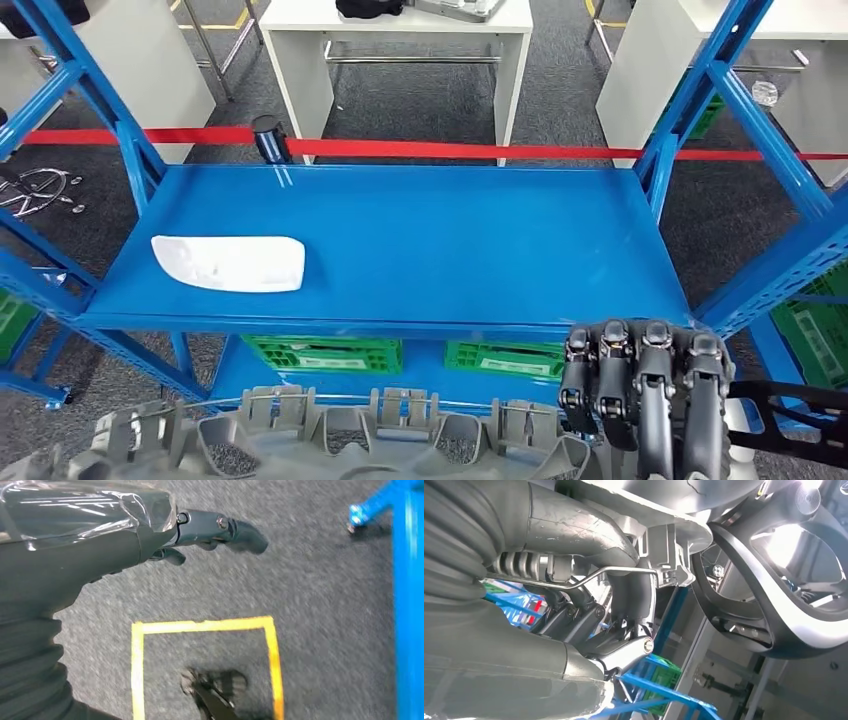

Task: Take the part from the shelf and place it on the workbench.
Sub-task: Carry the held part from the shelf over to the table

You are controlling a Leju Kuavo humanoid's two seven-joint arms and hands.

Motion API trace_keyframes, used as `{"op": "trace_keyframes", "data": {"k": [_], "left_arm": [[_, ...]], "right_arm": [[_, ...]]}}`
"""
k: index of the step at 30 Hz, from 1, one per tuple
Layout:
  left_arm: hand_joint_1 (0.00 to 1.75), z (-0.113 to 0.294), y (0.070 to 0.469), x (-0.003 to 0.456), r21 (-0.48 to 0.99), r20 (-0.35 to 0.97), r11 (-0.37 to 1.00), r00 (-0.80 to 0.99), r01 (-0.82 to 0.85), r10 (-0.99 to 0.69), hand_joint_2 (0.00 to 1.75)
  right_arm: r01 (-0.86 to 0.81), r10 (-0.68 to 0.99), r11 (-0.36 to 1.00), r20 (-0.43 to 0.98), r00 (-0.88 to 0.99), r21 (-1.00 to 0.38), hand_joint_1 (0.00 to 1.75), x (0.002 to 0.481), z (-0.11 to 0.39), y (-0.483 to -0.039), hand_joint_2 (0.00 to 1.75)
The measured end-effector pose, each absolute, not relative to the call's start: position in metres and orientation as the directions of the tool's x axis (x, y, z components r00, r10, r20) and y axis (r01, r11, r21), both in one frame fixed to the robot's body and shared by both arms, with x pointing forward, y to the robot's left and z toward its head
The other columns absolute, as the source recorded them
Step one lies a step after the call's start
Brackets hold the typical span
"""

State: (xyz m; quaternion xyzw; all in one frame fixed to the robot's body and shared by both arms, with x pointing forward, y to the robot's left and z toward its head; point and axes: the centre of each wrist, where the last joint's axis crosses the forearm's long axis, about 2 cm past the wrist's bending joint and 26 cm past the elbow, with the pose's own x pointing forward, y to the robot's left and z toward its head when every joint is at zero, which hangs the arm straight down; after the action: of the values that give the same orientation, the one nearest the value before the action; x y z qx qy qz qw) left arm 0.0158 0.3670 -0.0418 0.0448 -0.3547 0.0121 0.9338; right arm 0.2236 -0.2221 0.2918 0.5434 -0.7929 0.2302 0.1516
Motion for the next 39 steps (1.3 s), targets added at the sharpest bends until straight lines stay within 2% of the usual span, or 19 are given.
{"op": "trace_keyframes", "data": {"k": [8, 20, 39], "left_arm": [[0.0, -0.032, 0.379, 0.008, 0.097, 0.663, 0.992, 0.748, -0.077, -0.007, 1.75], [0.0, -0.037, 0.372, 0.008, 0.089, 0.693, 0.99, 0.72, -0.11, 0.017, 1.75], [0.0, -0.049, 0.354, 0.017, 0.058, 0.673, 0.985, 0.735, -0.165, 0.084, 1.75]], "right_arm": [[-0.92, -0.763, 0.323, 0.514, -0.392, -0.223, 1.75, 0.224, 0.289, -0.222, 1.75], [-0.919, -0.703, 0.333, 0.593, -0.392, -0.213, 1.75, 0.228, 0.295, -0.212, 1.75], [-0.958, -0.668, 0.268, 0.697, -0.262, -0.104, 1.75, 0.23, 0.264, -0.203, 1.75]]}}
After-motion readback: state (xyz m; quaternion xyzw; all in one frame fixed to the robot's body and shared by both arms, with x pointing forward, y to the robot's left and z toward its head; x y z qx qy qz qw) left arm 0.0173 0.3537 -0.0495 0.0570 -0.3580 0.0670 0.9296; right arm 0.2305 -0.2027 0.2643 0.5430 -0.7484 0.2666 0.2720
